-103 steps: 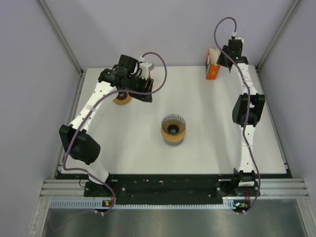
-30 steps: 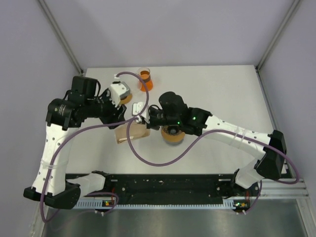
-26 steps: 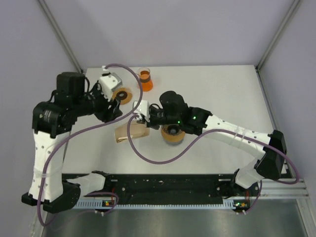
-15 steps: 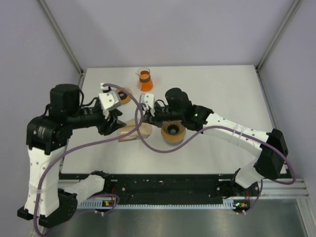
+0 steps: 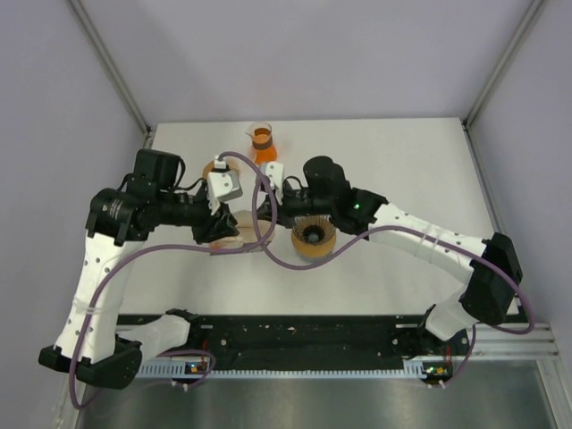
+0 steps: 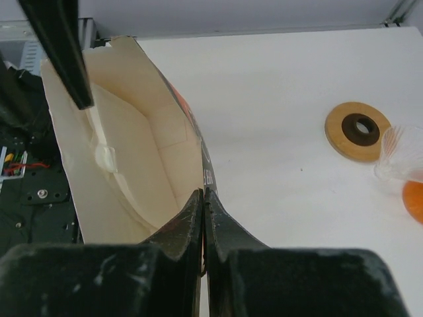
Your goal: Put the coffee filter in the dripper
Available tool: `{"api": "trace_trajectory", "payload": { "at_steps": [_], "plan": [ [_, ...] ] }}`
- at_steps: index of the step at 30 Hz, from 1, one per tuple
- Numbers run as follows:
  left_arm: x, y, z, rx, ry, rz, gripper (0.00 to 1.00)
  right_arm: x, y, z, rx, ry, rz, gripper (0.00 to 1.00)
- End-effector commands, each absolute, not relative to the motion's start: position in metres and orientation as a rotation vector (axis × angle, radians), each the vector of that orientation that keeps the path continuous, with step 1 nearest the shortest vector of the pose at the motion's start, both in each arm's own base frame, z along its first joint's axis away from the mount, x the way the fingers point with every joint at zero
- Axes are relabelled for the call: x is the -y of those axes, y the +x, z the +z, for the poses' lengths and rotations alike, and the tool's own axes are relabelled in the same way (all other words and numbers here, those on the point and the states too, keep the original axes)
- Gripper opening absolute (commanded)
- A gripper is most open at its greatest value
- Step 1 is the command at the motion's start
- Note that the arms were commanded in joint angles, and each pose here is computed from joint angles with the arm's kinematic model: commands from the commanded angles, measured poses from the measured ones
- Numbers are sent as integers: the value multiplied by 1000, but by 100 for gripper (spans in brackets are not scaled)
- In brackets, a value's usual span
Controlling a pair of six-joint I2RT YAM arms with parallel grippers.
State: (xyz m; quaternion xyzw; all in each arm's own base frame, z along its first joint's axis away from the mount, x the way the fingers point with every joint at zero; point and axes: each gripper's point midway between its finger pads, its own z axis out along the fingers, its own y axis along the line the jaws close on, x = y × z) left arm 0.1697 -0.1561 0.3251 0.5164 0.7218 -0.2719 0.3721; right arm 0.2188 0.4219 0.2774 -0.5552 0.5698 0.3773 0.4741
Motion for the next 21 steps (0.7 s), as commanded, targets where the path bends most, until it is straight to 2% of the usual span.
{"api": "trace_trajectory", "payload": {
  "at_steps": [1, 3, 8, 12, 15, 18, 21],
  "plan": [
    [141, 146, 321, -2026, 1259, -700, 36, -424, 243, 303, -1445, -1190, 946, 0],
    [129, 179, 338, -2076, 1029, -529, 42, -421, 264, 306, -1559, -1026, 904, 0],
    [100, 232, 400, -2002, 568, -282, 59, -387, 319, 299, -1871, -390, 854, 0],
    [78, 265, 422, -1963, 284, -160, 65, -370, 334, 306, -1823, 16, 917, 0],
    [95, 287, 407, -1993, 223, -250, 66, -364, 337, 321, -1711, 185, 872, 0],
    [130, 298, 392, -2043, 228, -440, 84, -361, 336, 335, -1604, 269, 786, 0],
    [140, 317, 388, -2045, 185, -462, 91, -361, 341, 337, -1581, 316, 751, 0]
  ]
}}
